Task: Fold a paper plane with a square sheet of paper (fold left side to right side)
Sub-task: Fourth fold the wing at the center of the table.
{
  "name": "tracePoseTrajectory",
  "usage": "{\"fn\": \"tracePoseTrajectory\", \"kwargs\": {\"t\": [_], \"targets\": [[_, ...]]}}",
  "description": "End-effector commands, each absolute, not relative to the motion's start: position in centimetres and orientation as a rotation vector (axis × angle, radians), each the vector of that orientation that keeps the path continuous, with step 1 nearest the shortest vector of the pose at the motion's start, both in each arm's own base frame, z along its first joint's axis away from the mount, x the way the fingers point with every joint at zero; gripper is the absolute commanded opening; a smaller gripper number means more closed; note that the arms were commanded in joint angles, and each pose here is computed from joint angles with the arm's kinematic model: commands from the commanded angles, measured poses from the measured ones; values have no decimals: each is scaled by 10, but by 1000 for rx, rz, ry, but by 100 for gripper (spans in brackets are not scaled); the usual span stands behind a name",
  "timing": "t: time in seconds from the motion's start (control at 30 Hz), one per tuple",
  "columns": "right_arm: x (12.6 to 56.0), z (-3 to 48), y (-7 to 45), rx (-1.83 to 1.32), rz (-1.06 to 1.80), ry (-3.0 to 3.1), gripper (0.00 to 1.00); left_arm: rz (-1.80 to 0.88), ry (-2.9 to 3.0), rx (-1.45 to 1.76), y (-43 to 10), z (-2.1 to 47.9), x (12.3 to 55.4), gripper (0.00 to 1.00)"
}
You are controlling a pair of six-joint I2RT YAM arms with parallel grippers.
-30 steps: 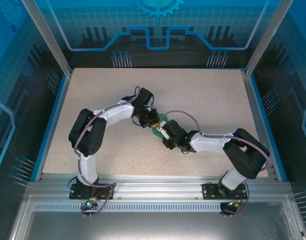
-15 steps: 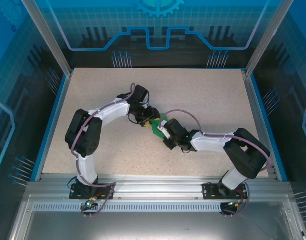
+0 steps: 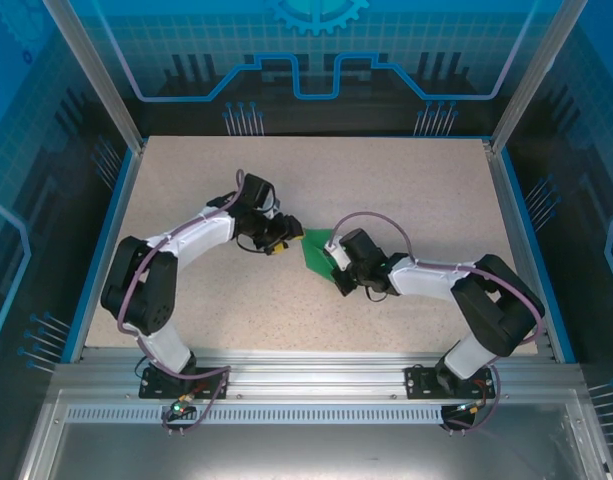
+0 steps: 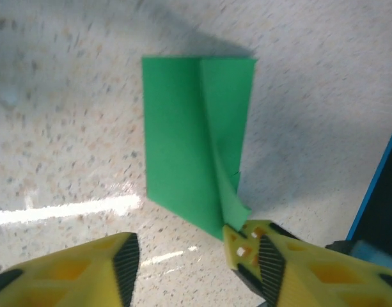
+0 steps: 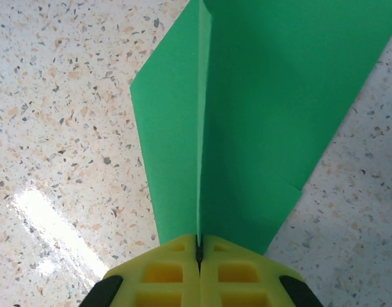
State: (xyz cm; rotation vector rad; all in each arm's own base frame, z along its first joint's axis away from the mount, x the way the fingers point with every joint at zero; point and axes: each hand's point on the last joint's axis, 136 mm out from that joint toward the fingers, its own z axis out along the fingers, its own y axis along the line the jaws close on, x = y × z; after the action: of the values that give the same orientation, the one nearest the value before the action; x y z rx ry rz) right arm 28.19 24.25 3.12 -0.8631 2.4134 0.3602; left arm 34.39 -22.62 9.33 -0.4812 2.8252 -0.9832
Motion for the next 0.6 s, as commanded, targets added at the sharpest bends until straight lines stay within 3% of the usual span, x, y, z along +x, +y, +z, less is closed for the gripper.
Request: {"fn": "tracePoseTrajectory", "kwargs": {"t": [0.0,0.2,0.57], "targets": [[280,41,248,-814,505,2435,0,-1047,2867,-445,-248,77,335,48],[284,40,242,-740,599,2470,0,-1072,2910,-394,-276,64,338,42],[288,33,239,-704,635,2504,0,-1074,2950,-366,-303,44,348,41]]}}
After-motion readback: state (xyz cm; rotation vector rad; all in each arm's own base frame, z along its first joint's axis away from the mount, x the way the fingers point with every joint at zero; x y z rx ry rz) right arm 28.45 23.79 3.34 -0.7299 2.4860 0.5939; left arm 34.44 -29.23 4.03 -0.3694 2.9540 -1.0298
